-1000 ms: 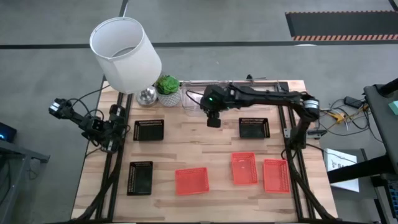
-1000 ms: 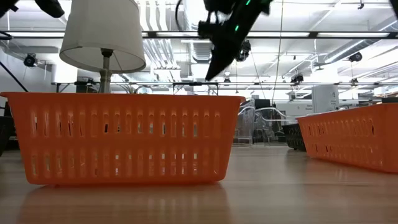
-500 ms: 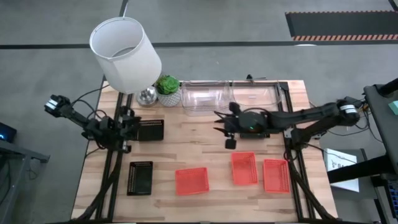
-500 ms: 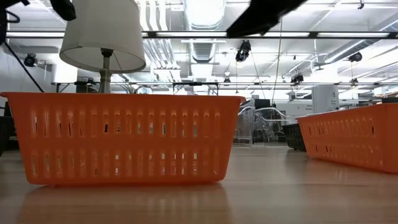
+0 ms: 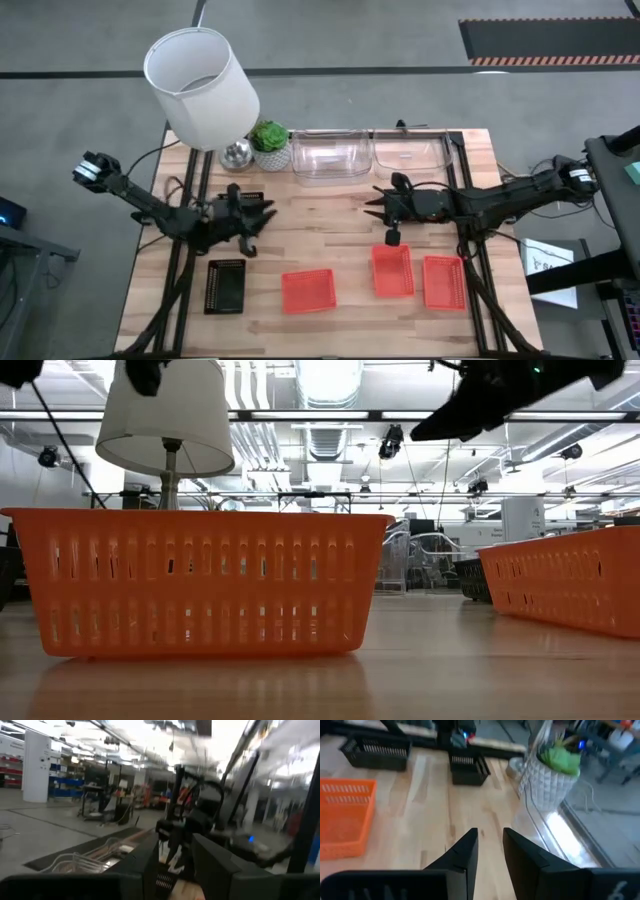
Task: Stack baskets by color
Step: Stack the top right black bin on the top left black bin
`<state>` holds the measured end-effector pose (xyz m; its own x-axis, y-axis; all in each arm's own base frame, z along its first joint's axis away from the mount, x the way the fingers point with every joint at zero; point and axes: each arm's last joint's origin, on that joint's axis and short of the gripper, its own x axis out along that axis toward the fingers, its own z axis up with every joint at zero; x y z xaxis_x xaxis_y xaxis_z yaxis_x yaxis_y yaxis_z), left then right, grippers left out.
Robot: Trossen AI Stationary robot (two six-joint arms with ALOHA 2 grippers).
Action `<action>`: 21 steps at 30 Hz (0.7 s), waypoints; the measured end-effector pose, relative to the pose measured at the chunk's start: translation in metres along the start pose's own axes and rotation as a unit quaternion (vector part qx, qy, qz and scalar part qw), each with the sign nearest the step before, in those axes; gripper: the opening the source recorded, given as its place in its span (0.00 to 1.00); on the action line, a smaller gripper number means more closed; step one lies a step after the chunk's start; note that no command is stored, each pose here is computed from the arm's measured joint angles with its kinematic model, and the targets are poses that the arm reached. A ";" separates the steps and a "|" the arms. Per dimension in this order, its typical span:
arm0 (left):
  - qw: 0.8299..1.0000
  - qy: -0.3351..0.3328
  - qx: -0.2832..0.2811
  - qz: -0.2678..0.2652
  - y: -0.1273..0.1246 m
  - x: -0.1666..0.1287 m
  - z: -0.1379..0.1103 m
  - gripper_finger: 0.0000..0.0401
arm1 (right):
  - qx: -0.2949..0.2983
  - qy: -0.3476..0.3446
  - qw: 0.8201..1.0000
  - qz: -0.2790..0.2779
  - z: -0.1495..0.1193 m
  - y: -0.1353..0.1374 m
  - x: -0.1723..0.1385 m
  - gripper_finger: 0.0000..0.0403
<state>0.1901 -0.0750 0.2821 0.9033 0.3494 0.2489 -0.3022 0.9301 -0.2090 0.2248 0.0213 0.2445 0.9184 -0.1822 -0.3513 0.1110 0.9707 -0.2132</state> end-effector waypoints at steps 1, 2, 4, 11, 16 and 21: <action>1.000 0.007 0.009 0.002 -0.004 0.005 0.002 0.25 | -0.004 -0.016 1.000 -0.002 -0.003 0.000 -0.002 0.21; 1.000 0.013 0.017 0.005 -0.008 0.012 0.005 0.25 | -0.011 -0.031 0.999 -0.004 -0.006 0.000 -0.004 0.21; 0.999 0.029 0.038 0.013 -0.014 0.023 0.009 0.25 | -0.018 -0.062 0.998 -0.009 -0.012 -0.001 -0.007 0.21; 0.993 0.073 0.090 0.003 -0.028 0.070 0.010 0.25 | -0.024 -0.106 0.994 -0.018 -0.020 -0.005 -0.023 0.19; 0.985 0.120 0.117 -0.039 -0.034 0.103 0.001 0.25 | -0.018 -0.116 0.993 -0.018 -0.017 -0.010 -0.038 0.17; 0.975 0.181 0.117 -0.049 -0.033 0.138 -0.007 0.25 | -0.027 -0.154 0.987 0.017 -0.012 -0.014 -0.057 0.16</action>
<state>0.3267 -0.0580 0.3162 0.9668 0.2347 -0.1016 -0.2326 0.9721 0.0313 0.1667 0.0160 0.2565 0.9941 -0.0857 -0.0659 0.0660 0.9638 -0.2584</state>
